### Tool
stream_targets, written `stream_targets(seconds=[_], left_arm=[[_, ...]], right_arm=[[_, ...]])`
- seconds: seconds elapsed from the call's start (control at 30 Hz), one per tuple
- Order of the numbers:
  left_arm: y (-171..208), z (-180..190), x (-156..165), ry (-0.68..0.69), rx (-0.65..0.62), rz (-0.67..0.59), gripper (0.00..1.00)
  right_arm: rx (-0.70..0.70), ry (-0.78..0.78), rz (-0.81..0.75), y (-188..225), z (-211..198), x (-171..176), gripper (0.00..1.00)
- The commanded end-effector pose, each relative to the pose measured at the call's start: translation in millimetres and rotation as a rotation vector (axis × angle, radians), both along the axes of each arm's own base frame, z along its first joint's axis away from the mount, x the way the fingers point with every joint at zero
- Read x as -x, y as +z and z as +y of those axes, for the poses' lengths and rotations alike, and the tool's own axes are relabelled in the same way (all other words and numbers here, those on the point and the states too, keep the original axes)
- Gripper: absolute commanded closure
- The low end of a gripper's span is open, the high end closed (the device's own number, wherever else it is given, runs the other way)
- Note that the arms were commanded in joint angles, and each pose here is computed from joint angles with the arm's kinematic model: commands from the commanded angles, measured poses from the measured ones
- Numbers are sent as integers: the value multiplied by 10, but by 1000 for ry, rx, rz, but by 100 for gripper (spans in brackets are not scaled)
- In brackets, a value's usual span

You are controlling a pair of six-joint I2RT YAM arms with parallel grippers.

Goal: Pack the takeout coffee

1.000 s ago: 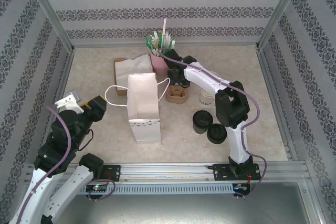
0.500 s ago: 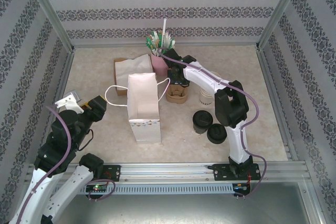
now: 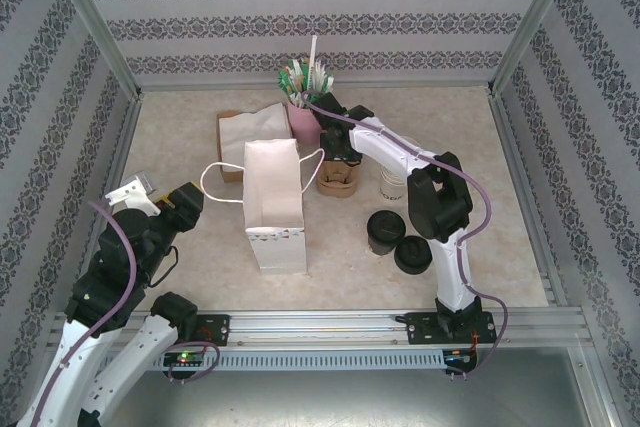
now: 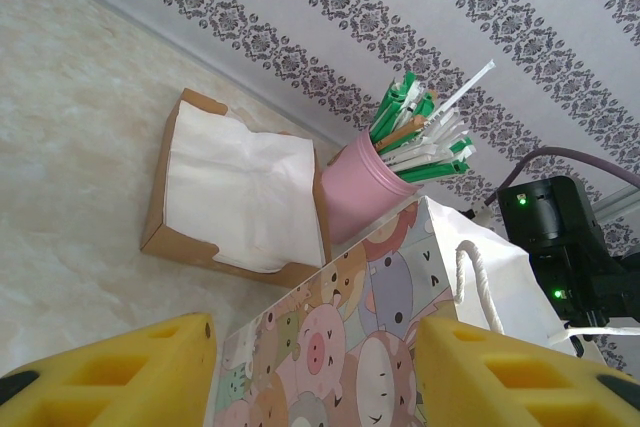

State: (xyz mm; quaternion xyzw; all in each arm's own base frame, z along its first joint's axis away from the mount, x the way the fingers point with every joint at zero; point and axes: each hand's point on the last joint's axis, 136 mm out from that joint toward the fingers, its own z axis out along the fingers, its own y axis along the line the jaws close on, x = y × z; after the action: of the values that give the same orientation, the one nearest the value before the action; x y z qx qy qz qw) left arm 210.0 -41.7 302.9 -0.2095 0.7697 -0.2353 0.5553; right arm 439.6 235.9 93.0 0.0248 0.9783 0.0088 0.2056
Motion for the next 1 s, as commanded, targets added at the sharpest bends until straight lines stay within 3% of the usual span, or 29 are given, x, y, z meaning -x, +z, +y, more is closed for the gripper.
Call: stream_targets(seconds=[0.0,0.97], left_arm=[[34,-41,17,-25,-2,-2,44],[-9,-62,2,-30,10,4,44]], right_arm=[[-2,-20,-9,29,-11,-60,54],[-67,2,-96,602,34,22,59]])
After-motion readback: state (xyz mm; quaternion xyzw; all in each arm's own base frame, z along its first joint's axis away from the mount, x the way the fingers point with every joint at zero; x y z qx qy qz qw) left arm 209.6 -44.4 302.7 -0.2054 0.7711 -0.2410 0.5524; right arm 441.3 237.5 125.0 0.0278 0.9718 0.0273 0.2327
